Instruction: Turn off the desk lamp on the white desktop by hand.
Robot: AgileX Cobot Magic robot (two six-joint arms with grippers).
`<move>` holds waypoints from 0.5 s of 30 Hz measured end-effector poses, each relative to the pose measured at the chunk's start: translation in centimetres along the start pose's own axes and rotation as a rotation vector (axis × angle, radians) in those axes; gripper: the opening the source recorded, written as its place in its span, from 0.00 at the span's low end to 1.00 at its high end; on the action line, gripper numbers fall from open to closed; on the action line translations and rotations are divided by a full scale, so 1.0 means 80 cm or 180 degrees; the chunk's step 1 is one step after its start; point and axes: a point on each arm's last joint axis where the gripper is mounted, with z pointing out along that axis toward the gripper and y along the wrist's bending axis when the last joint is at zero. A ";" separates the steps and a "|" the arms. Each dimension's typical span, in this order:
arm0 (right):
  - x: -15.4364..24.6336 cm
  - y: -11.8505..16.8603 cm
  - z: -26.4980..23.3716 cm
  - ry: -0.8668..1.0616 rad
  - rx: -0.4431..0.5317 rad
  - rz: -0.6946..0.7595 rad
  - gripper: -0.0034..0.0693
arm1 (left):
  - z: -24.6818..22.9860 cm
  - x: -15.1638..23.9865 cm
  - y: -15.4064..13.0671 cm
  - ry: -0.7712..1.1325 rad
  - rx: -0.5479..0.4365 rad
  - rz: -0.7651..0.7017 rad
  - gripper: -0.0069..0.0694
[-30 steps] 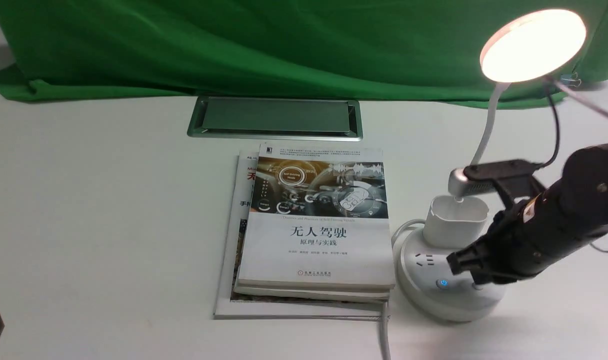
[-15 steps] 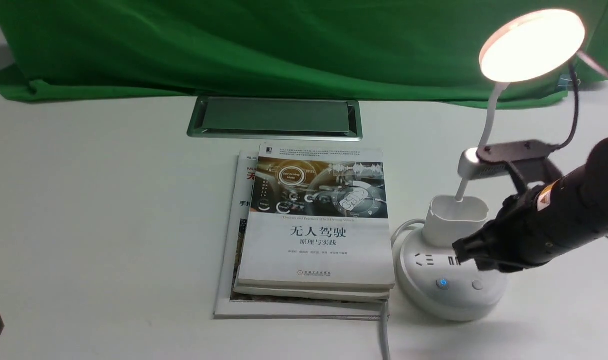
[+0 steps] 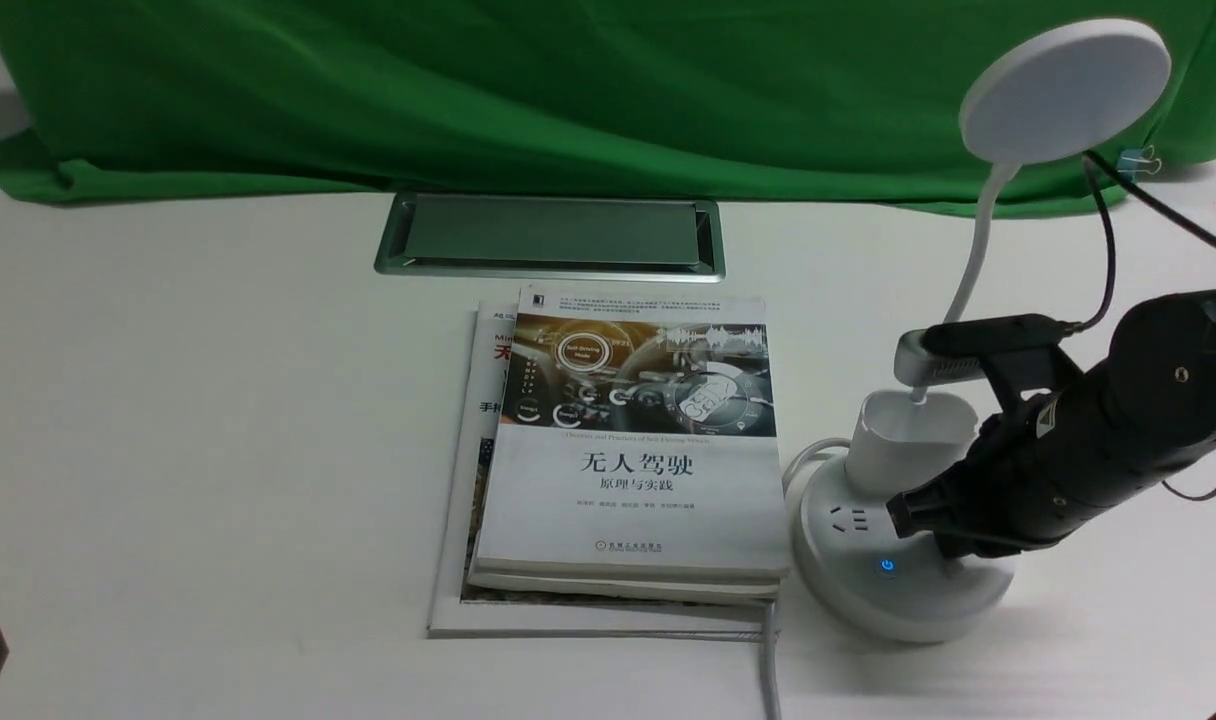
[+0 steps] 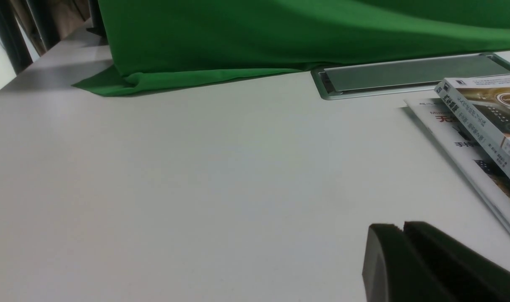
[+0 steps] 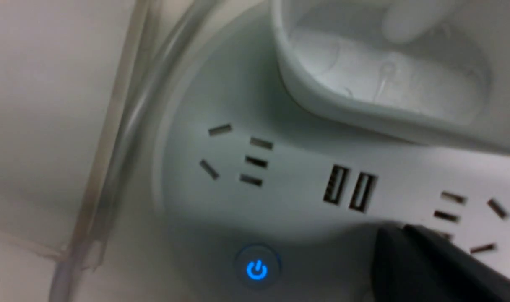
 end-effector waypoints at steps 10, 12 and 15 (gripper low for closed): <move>0.015 0.005 -0.096 -0.0322 -0.0049 -0.0045 0.10 | 0.000 0.000 0.000 0.0000 0.0000 0.0000 0.12; 0.023 0.005 -0.110 -0.0363 -0.0056 -0.0051 0.10 | 0.000 0.000 0.000 0.0000 0.0000 0.0000 0.12; 0.051 0.006 -0.150 -0.0596 -0.0075 -0.0071 0.10 | 0.000 0.000 0.000 0.0000 0.0000 0.0000 0.12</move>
